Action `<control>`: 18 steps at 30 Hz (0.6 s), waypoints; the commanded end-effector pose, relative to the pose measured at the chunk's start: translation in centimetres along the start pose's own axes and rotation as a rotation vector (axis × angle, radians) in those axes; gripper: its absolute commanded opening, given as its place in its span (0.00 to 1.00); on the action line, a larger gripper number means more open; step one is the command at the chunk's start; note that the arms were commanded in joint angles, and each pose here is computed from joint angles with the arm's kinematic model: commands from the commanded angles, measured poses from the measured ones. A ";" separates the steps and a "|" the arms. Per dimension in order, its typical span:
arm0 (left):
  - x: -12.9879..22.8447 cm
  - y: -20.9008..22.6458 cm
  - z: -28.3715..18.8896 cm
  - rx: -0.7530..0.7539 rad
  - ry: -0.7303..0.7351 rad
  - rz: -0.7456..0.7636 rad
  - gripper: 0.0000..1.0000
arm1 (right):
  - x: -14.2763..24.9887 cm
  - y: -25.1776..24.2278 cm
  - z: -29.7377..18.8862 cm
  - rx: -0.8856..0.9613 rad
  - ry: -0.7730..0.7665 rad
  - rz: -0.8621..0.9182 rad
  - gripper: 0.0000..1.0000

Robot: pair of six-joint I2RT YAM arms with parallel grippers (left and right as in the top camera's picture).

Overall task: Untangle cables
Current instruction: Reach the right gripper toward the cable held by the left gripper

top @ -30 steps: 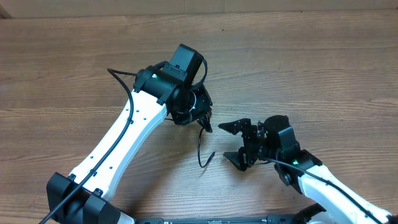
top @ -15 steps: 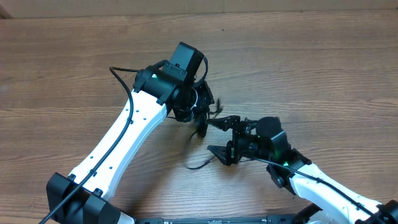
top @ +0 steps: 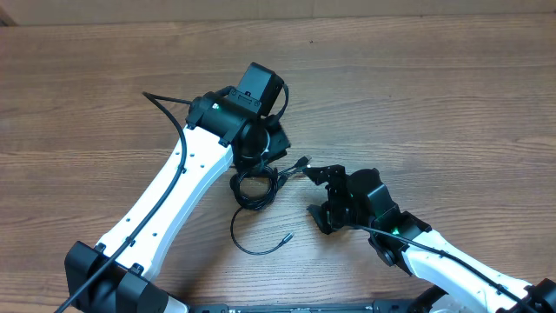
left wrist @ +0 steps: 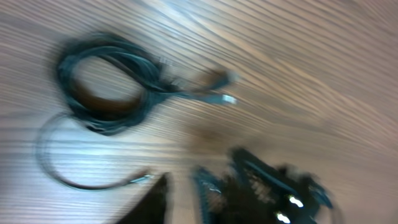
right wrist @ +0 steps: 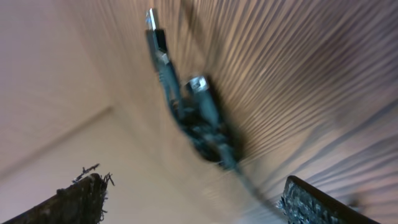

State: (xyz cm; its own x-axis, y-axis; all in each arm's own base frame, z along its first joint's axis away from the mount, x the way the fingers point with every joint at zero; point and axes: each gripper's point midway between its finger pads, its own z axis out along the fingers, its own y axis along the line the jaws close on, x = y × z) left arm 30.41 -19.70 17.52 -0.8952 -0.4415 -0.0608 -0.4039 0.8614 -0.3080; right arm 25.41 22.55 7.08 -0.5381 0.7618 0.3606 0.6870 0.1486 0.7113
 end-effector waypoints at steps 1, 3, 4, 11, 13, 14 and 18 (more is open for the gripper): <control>-2.2 2.6 -1.3 -0.129 -0.153 -0.003 0.47 | -0.7 0.2 -0.1 0.003 -0.047 -0.315 0.90; -1.9 3.4 -1.0 -0.166 -0.145 -0.002 0.48 | -0.7 0.2 -0.1 0.004 -0.047 -0.394 0.90; -1.7 3.9 -0.9 -0.182 -0.137 0.000 0.47 | -0.7 0.2 -0.1 0.003 -0.047 -0.424 0.91; -0.7 6.9 0.4 -0.287 -0.087 -0.003 0.49 | 0.2 1.7 -0.8 -0.052 -0.038 -0.675 1.00; -1.3 8.4 0.2 -0.326 -0.088 -0.029 0.53 | 0.7 2.3 -1.4 -0.078 -0.026 -0.729 1.00; -1.7 9.0 0.0 -0.335 -0.086 -0.041 0.53 | 1.0 2.5 -1.6 -0.089 -0.019 -0.752 1.00; -4.1 11.5 -1.3 -0.311 -0.072 -0.085 0.54 | 1.7 3.0 -2.4 -0.078 -0.003 -0.841 1.00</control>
State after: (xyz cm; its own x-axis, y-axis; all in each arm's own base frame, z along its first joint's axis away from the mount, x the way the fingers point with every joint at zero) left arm 28.55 -10.94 14.45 -0.8548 -0.5100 -0.0960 -0.5127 0.8586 0.0037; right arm 25.38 22.30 9.60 -0.8362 0.5100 -0.2016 0.1540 0.5713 0.8062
